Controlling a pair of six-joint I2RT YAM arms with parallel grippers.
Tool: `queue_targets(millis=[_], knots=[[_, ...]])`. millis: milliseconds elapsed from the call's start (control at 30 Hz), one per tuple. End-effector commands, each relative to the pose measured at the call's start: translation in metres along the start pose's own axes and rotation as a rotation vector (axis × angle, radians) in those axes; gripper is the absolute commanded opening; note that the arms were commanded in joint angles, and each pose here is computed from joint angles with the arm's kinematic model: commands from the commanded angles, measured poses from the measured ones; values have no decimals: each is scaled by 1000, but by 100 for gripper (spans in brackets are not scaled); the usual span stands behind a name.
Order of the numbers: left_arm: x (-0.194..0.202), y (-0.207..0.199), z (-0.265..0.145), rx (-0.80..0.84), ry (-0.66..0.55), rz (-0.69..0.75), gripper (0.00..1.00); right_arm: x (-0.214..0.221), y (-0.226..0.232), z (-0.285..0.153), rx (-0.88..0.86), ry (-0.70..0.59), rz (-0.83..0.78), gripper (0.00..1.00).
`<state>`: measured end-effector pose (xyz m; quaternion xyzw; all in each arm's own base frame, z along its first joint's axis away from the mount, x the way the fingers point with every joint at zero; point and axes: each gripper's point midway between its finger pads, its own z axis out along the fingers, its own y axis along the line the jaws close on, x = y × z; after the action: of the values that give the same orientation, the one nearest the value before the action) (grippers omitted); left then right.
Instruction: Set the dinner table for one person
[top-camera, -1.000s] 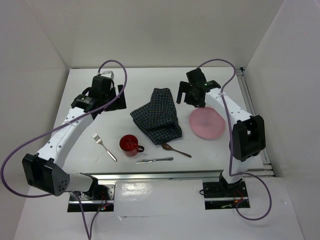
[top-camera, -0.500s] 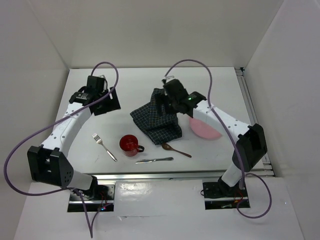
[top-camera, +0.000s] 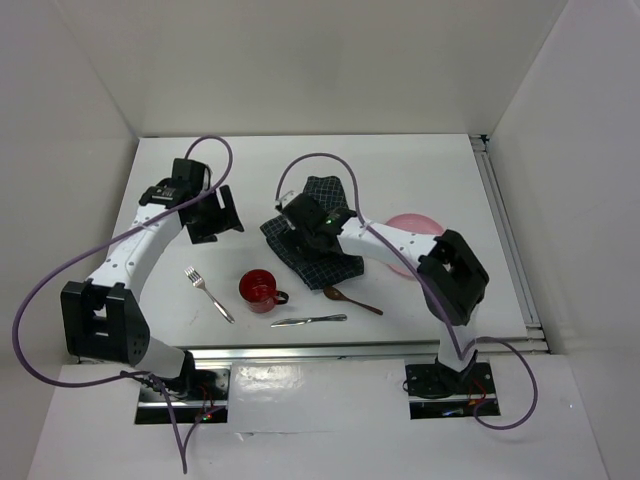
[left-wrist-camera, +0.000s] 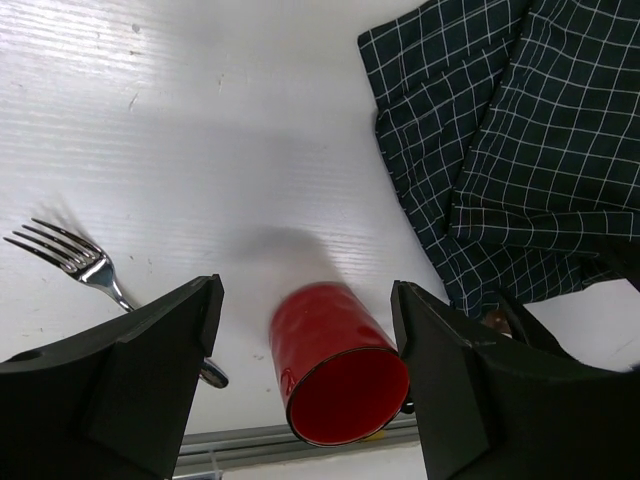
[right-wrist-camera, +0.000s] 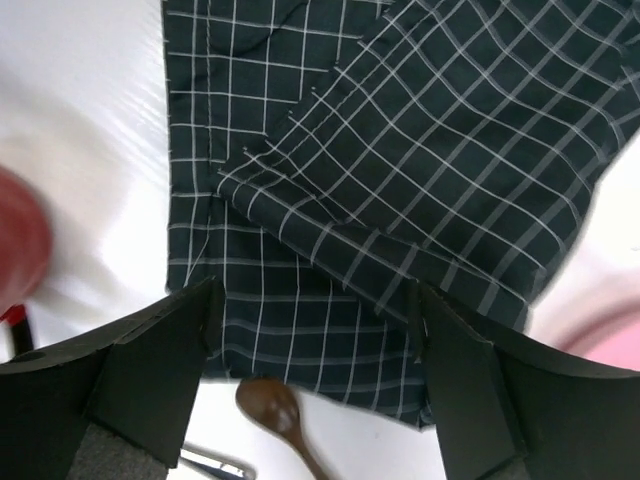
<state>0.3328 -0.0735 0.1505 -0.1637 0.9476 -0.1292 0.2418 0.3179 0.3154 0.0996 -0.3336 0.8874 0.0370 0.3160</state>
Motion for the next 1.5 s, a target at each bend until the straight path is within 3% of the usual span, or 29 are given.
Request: queue_targets(millis=[0, 167, 300, 433, 500, 700, 933, 1167, 1367, 1467], knots=[[8, 0, 3, 21, 38, 0, 86, -13, 1, 17, 27, -45, -44, 84], [11, -3, 5, 39, 47, 0, 86, 0, 4, 44, 24, 10, -70, 71], [12, -2, 7, 35, 55, -1, 86, 4, -2, 50, 42, 24, -66, 54], [14, -4, 9, 50, 73, 6, 86, 1, -7, 47, 47, 15, -56, 27], [17, -5, 12, 56, 87, 4, 86, -8, -15, 37, 64, -13, -22, 0], [18, -14, 18, 105, 119, -8, 86, -54, -37, -10, 14, -169, 119, 0], [31, -34, 39, 119, 188, 43, 88, -83, -108, -62, -37, -329, 431, 0], [38, -39, 88, 23, 276, 42, 88, -40, -158, -61, -76, -294, 713, 0], [34, -41, 125, -18, 298, 12, 84, -23, -166, -67, -99, -300, 786, 0], [23, -52, 136, -4, 281, 13, 77, -21, -172, -69, -98, -310, 796, 0]])
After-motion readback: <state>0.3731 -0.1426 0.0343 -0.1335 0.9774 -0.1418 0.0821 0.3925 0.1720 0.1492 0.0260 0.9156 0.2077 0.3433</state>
